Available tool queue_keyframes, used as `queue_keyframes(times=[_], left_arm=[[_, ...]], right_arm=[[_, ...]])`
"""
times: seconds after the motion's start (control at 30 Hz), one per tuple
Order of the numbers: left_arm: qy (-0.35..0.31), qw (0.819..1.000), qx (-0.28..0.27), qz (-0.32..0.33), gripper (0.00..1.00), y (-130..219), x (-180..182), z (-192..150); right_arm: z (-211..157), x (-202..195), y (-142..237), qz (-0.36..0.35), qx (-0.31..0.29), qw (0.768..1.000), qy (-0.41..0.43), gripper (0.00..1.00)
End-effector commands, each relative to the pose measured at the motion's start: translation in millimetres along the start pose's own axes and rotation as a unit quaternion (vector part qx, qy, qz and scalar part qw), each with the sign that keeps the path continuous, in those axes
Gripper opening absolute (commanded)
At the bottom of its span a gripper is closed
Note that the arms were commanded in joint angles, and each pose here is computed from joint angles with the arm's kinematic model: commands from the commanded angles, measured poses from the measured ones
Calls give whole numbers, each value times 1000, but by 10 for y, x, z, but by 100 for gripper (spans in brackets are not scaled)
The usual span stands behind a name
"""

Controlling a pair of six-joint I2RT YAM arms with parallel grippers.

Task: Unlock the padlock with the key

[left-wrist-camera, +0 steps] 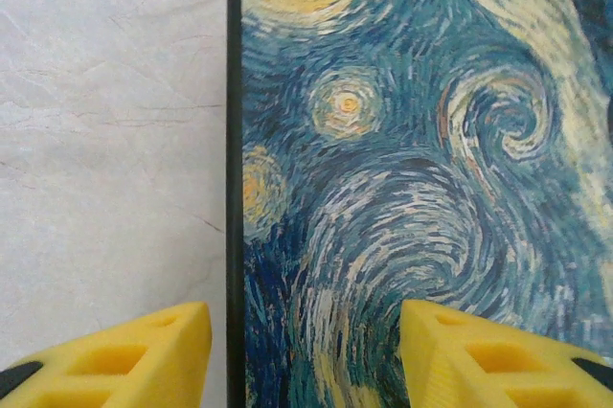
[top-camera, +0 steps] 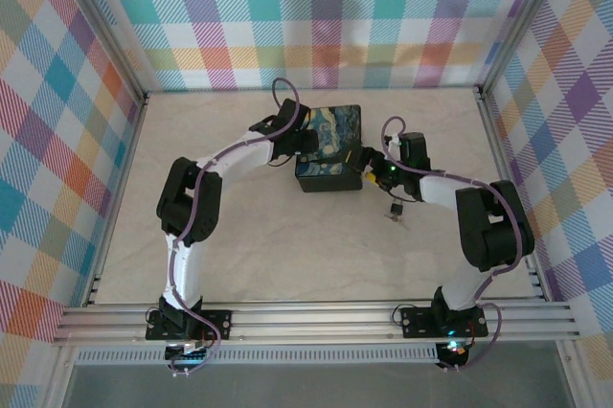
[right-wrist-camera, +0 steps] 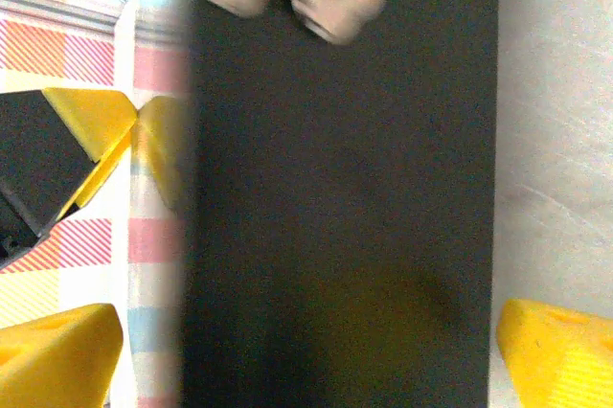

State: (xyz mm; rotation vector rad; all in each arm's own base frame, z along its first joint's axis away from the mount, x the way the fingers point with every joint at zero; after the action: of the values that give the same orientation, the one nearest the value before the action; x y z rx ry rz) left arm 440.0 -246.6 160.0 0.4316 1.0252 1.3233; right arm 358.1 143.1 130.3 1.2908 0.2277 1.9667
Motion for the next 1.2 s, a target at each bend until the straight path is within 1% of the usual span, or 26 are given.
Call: queue_keyframes(times=[0.0, 0.2, 0.27, 0.33, 0.43, 0.47, 0.5, 0.53, 0.57, 0.6, 0.63, 0.67, 0.7, 0.77, 0.8, 0.83, 0.93, 1.0, 1.03, 1.07, 1.1, 1.17], left_arm=[[-1, 991, 70, 112, 53, -201, 488, -277], [7, 993, 71, 95, 53, -166, 398, -212], [4, 994, 67, 84, 53, -57, 359, -152], [-3, 996, 50, 76, 55, 114, 333, -35], [-5, 998, 10, 68, 63, 404, 362, 166], [1, 998, -2, 67, 74, 475, 417, 212], [12, 997, -13, 75, 92, 537, 507, 254], [24, 996, -22, 84, 100, 588, 608, 285], [36, 994, -33, 96, 100, 630, 744, 309], [48, 991, -45, 113, 100, 678, 904, 322], [58, 988, -59, 130, 100, 718, 1056, 330], [65, 984, -79, 148, 100, 777, 1233, 328], [67, 977, -111, 166, 100, 847, 1396, 328], [39, 963, -183, 193, 100, 961, 1630, 285], [25, 956, -207, 208, 100, 1005, 1742, 224], [18, 949, -218, 225, 100, 1034, 1853, 163], [23, 931, -221, 289, 100, 1043, 2233, -42], [18, 920, -237, 312, 100, 1040, 2426, -164], [13, 918, -240, 315, 100, 1028, 2509, -230], [8, 919, -253, 302, 100, 1018, 2553, -266], [19, 919, -273, 285, 100, 1046, 2607, -270], [45, 934, -279, 219, 100, 1063, 2667, -296]], right_arm=[[-10, -2, -60, 2, 13, 1000, 18, 100], [-56, 57, -127, 14, 13, 1000, 17, 100], [-23, 95, -84, 11, 10, 1000, 27, 100], [35, 160, -8, -1, 11, 998, 54, 100], [156, 240, 184, -21, -4, 995, 95, 100], [185, 228, 242, -33, -13, 994, 102, 100], [217, 220, 324, -50, -26, 992, 112, 100], [231, 184, 390, -73, -36, 989, 121, 100], [242, 125, 477, -110, -49, 984, 132, 100], [253, 45, 581, -156, -66, 975, 145, 100], [252, 1, 671, -187, -79, 966, 159, 100], [249, -51, 776, -222, -96, 954, 178, 100], [248, -72, 899, -249, -112, 940, 204, 100], [233, -129, 1049, -284, -127, 923, 225, 100], [213, -170, 1105, -299, -128, 918, 226, 100], [188, -206, 1137, -309, -126, 915, 226, 100], [87, -351, 1164, -325, -130, 909, 225, 100], [83, -423, 1207, -329, -142, 909, 215, 100], [97, -438, 1232, -331, -154, 904, 220, 100], [111, -443, 1238, -331, -167, 898, 235, 99], [116, -461, 1230, -330, -176, 892, 255, 100], [83, -561, 1181, -340, -174, 882, 275, 100]])
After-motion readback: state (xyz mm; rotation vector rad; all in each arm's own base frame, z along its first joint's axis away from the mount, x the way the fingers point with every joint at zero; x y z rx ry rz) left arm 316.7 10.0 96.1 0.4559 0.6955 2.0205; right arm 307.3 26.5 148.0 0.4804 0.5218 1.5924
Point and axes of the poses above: each hand's point on the last joint's axis, 136 mm out from that joint toward the fingers, its own y axis back along the fingers, its own x axis along the line the jaws close on, z = x × y, the point moved 7 cm from there along y, back along the fingers, and after that the axes turned 11 degrees about y, right-handed, at the moved point
